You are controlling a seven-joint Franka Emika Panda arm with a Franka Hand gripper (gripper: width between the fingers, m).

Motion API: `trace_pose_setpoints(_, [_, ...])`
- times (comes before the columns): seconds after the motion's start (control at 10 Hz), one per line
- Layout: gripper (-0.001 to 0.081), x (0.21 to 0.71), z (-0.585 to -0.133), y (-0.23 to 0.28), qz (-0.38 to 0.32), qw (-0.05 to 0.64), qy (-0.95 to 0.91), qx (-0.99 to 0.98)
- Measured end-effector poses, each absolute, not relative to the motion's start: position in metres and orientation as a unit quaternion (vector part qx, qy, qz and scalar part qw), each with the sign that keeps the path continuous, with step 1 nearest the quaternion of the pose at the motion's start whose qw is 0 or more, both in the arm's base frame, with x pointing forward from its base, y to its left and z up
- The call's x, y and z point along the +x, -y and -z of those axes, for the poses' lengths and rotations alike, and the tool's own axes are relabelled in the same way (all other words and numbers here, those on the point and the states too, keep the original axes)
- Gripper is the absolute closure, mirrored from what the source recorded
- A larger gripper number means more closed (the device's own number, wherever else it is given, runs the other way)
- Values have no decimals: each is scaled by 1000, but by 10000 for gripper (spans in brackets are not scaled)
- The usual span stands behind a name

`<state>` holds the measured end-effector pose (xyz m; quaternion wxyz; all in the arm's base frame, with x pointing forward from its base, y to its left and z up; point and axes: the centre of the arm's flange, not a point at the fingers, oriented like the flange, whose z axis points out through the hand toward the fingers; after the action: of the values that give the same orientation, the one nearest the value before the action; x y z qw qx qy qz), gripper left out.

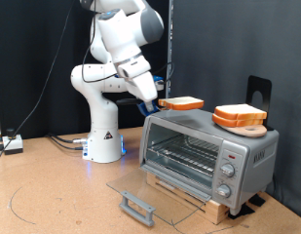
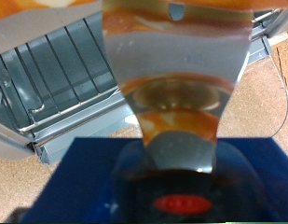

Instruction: Make a piece of toast with the oven

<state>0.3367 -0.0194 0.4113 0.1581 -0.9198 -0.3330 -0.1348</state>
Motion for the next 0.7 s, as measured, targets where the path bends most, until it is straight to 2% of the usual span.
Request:
trace_pose_setpoints(0.3, [415,331,-409,24,92,166,378,-906])
trace_pose_setpoints(0.7, [415,352,-407,76,120,143,382,-905])
